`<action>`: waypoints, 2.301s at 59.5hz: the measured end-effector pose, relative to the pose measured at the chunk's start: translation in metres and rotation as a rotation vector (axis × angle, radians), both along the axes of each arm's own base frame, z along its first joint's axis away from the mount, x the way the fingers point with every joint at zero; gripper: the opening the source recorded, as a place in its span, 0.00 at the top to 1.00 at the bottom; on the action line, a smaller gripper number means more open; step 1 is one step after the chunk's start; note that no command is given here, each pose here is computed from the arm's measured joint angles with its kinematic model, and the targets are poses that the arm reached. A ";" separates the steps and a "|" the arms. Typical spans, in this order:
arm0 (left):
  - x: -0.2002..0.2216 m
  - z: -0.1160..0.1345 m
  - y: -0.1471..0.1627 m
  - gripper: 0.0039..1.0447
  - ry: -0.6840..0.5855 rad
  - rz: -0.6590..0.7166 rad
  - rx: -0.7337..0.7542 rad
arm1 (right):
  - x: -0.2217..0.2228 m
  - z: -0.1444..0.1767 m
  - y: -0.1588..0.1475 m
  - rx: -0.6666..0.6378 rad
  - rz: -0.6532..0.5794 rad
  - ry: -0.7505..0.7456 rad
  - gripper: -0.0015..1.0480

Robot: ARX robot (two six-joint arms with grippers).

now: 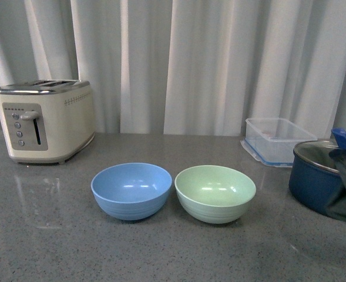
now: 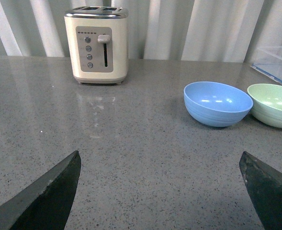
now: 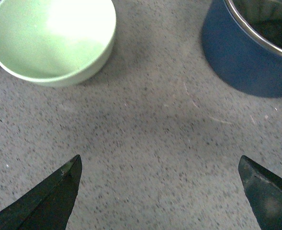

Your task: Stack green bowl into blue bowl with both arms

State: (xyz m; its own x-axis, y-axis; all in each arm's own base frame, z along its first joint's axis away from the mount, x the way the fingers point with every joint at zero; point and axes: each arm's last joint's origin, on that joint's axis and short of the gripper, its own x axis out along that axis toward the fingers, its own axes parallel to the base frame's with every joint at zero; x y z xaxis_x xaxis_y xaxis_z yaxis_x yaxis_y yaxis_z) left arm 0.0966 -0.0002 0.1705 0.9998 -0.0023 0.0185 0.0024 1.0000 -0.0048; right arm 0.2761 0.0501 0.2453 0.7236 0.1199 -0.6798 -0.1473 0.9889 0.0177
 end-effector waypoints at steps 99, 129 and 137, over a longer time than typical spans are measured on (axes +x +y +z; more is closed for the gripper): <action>0.000 0.000 0.000 0.06 0.000 0.000 0.000 | 0.162 -0.059 0.050 0.100 0.093 0.144 0.10; 0.000 0.000 0.000 0.06 0.000 0.000 0.000 | 0.166 -0.066 0.054 0.104 0.097 0.094 0.72; 0.000 0.000 0.000 0.06 0.000 0.000 0.000 | 0.166 -0.064 0.054 0.104 0.098 0.089 0.89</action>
State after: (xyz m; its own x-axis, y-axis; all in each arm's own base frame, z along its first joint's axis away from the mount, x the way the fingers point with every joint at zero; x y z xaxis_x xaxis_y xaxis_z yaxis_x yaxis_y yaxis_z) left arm 0.0966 -0.0002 0.1705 0.9998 -0.0019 0.0185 0.0020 1.0000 -0.0048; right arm 0.4419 0.1045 0.1812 0.6424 0.2599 -0.7210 -0.2364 0.9621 0.1362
